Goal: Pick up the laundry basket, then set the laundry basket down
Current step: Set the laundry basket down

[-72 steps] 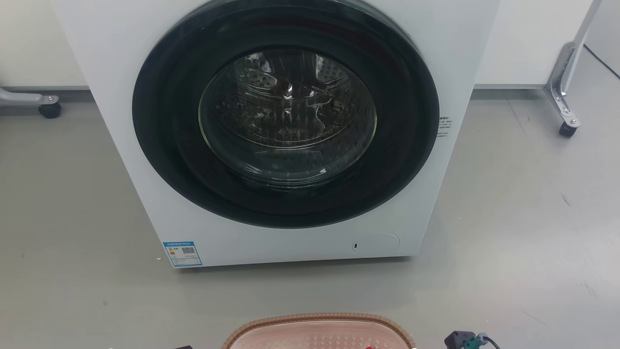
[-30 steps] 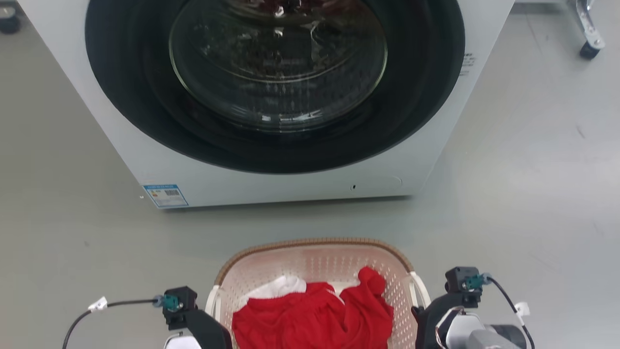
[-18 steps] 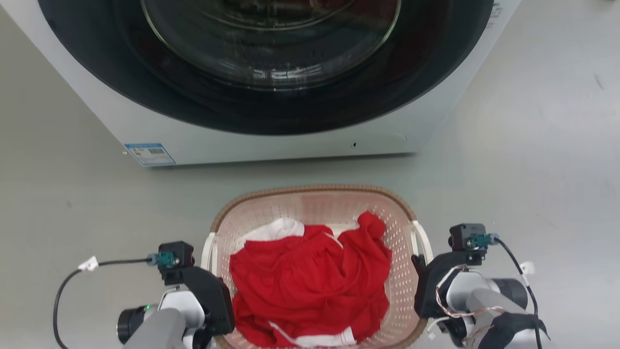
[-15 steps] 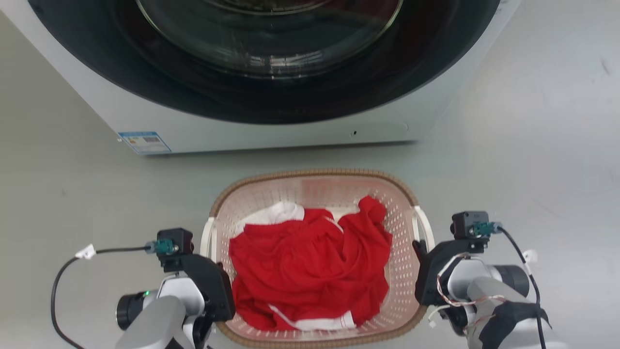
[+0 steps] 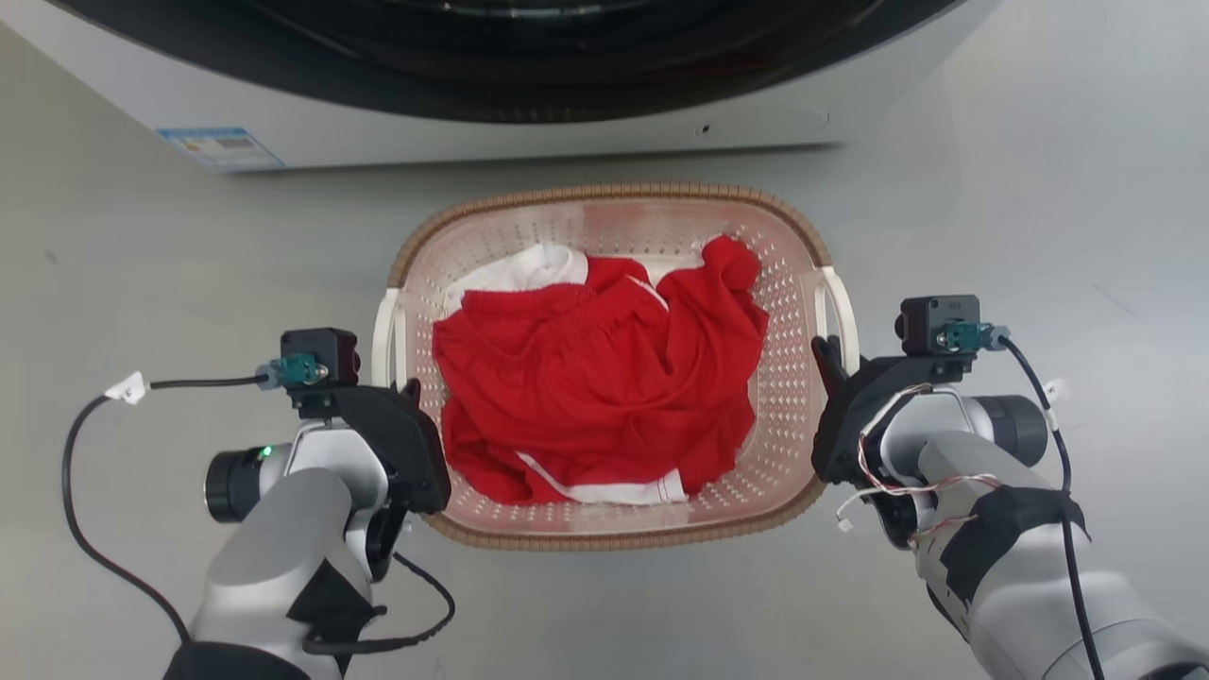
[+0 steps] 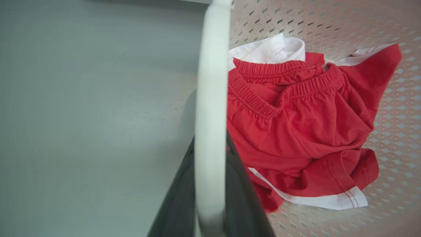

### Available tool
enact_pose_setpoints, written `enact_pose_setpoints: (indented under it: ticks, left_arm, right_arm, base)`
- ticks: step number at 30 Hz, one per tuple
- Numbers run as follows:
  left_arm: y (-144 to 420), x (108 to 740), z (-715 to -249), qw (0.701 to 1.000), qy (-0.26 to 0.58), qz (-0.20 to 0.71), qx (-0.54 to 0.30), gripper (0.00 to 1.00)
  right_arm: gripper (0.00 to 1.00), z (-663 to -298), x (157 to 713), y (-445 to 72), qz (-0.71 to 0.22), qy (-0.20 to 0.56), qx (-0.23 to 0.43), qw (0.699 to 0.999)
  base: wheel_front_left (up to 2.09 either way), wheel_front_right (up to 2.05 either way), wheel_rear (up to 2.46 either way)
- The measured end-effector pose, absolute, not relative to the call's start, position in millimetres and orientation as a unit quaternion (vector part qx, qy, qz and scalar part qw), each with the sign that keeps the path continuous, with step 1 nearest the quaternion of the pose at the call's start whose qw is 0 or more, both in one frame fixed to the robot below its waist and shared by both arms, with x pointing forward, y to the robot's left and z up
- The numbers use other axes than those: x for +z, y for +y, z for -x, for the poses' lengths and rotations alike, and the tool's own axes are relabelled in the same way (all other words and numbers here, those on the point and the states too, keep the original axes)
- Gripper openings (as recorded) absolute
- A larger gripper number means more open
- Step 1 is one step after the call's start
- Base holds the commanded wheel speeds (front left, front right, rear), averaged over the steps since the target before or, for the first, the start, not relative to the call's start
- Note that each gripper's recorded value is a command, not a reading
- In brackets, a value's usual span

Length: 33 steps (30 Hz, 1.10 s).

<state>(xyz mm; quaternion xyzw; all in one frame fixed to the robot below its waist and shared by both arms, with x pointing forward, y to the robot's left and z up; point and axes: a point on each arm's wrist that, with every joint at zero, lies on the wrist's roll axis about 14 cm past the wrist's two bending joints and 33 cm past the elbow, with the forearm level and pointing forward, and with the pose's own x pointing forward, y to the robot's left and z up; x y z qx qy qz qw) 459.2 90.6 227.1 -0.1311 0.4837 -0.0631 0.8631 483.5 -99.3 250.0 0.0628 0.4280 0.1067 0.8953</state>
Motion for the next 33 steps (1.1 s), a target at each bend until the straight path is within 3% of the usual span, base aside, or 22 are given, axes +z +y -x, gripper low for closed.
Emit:
enact_pose_setpoints:
  ticks: [17, 33]
  left_arm:
    - [95, 165, -475, 0.857, 0.496, 0.126, -0.052, 0.00]
    - [100, 147, -471, 0.858, 0.496, 0.127, -0.042, 0.00]
  right_arm:
    - [0.00, -499, 183, -98, -0.069, 0.447, 0.102, 0.886]
    - [0.00, -499, 162, -95, -0.070, 0.451, 0.101, 0.884]
  base:
    - [0.00, 0.00, 0.00]
    - [0.00, 0.00, 0.00]
